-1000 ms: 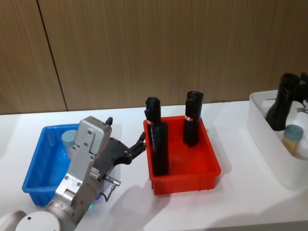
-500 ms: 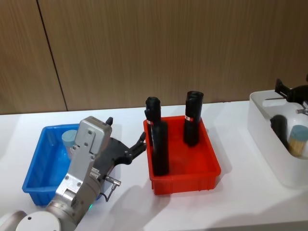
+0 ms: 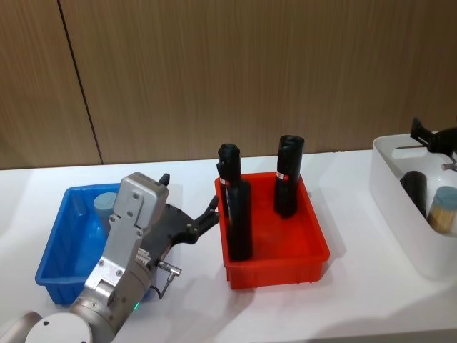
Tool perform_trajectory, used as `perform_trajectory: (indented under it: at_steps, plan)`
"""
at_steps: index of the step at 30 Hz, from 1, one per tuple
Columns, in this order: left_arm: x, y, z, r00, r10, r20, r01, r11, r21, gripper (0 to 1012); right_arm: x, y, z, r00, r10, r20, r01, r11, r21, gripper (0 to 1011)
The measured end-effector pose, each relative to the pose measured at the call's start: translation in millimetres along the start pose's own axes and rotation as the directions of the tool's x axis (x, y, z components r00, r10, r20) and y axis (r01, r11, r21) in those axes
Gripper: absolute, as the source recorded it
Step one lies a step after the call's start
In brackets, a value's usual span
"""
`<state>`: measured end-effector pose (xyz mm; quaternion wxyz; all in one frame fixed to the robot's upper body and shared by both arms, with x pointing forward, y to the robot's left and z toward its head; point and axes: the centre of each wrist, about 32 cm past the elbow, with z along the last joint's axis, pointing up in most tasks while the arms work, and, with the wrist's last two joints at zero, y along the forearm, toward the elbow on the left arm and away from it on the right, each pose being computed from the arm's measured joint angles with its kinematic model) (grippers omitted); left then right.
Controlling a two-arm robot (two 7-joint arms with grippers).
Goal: Pick the cotton swabs from the blue box and place them into the white box.
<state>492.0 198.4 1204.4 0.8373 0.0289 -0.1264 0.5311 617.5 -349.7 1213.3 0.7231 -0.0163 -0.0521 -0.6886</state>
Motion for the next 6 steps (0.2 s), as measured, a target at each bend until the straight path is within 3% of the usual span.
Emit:
perform_trajectory:
  at_steps: [6]
  plan:
    - [0.0,0.0,0.0,1.0000,0.000,0.000,0.000,1.0000,0.000,1004,0.2,0.0,-0.3,1.000,0.000,-0.001,0.000,1.000,0.000,1002]
